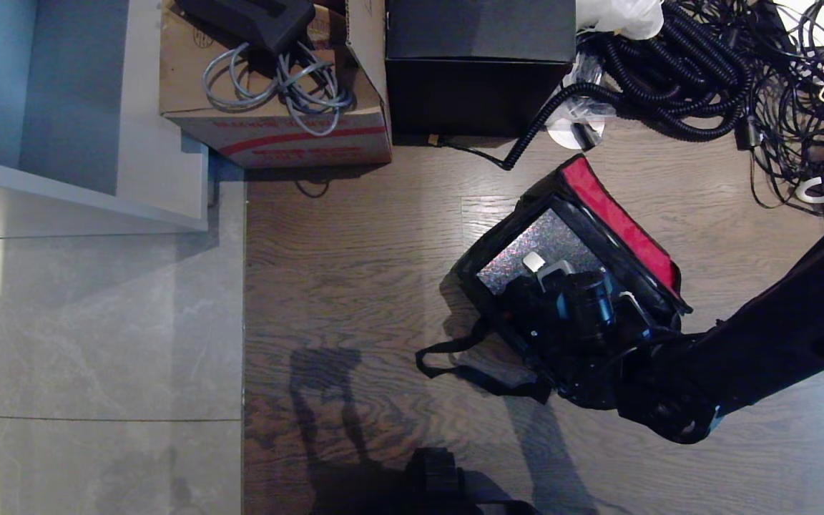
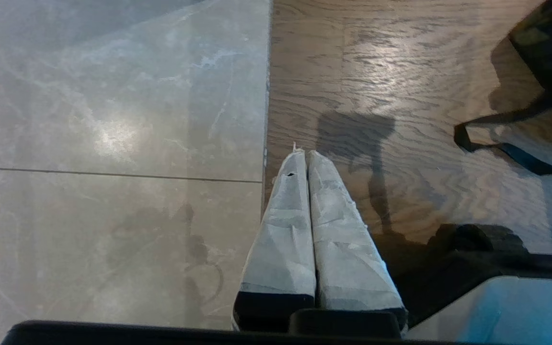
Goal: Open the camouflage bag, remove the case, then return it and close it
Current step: Grip the handle
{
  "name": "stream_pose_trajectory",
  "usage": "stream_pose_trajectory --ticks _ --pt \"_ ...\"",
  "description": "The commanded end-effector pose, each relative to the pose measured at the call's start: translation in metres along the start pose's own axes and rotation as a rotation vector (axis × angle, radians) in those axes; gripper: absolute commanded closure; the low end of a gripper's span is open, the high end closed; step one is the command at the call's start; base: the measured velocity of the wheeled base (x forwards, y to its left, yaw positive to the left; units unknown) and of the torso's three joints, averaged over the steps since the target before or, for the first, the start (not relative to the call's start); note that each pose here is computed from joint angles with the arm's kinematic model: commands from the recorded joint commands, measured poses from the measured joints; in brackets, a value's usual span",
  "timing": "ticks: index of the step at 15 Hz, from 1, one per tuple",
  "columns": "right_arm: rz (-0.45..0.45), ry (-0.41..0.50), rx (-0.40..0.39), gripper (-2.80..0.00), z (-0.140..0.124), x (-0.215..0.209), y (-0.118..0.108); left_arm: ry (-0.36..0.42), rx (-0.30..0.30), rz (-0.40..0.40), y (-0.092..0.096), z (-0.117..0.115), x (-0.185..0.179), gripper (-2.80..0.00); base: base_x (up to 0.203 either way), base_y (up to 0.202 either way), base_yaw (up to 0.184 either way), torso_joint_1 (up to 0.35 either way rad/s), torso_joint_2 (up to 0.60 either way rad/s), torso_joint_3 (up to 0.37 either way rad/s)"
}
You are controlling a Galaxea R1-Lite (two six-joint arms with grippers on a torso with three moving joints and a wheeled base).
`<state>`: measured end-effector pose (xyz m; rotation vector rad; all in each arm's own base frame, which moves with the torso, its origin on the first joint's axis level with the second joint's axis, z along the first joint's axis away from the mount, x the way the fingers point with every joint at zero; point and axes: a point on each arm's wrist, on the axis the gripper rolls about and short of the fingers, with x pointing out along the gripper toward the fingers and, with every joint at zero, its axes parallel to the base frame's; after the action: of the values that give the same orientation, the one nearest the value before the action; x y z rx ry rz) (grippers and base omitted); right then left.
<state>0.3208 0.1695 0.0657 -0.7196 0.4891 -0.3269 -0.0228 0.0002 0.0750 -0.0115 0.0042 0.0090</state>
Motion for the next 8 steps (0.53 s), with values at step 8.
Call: stream_pose_trajectory --ticks 8 --pt "0.081 -0.099 0.022 -2.80 0.003 -0.038 -0.023 -0.001 -0.001 0.000 0.000 0.000 0.000 0.00 0.000 0.000 0.000 0.000 0.00 0.000"
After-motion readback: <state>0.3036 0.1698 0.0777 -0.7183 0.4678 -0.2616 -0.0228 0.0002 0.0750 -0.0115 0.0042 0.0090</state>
